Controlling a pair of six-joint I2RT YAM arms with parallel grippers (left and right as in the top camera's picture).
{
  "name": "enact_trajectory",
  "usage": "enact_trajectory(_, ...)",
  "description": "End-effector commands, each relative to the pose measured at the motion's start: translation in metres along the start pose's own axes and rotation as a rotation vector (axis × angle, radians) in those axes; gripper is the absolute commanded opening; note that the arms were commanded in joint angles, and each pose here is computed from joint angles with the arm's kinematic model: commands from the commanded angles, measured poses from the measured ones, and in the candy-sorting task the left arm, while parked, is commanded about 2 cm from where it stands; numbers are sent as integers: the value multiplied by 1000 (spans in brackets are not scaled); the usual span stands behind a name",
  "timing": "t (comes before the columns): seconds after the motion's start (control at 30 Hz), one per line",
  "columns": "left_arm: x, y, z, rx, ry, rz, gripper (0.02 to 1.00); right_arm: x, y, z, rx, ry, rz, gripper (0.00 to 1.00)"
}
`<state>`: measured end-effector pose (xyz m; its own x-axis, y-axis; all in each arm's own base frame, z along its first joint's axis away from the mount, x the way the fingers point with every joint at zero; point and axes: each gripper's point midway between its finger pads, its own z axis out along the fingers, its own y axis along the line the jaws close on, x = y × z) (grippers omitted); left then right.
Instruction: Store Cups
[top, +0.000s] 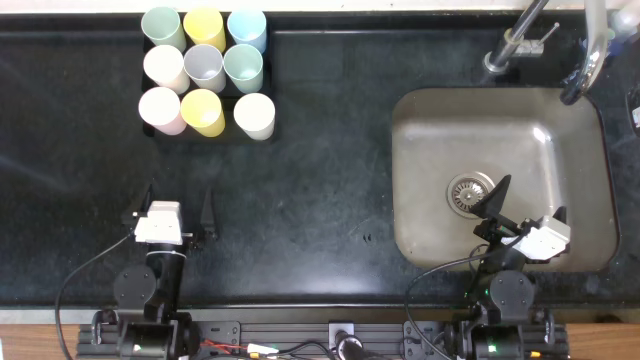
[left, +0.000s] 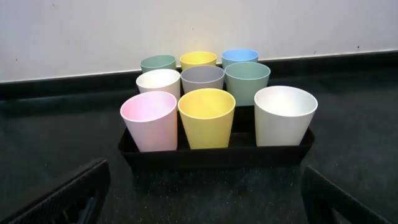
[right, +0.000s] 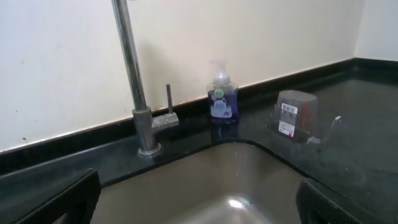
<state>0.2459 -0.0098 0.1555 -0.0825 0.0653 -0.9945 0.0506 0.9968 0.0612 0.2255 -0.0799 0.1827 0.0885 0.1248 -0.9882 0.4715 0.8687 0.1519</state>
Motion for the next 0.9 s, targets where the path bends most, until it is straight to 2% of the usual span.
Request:
enact_trajectory(0.03,-1,-1,-1,3,-3,19,1000,3,-1,0,6,-3,1,998)
enact_trajectory(0.27,-1,-1,-1,3,-3,19,1000,3,-1,0,4,-2,0,996)
enact_trajectory(0.37,-1,-1,-1,3,-3,19,1000,5,13,-1,-75,10,0,998)
enact_trajectory(0.53,-1,-1,-1,3,-3,19,1000,9,40,-5,-234,33,0,996)
enact_trajectory(0.7,-1,-1,-1,3,-3,19,1000,24,90,-27,-554,111,-8,993)
enact_trajectory(0.73,-1,-1,-1,3,-3,19,1000,24,92,-29,-571,114,-3,996)
enact_trajectory(0.83,-1,-1,-1,3,-3,19,1000,23,86,-25,-528,107,-7,998)
enact_trajectory(0.9,-1,-1,-1,3,-3,19,1000,23,86,-25,-530,107,-6,996)
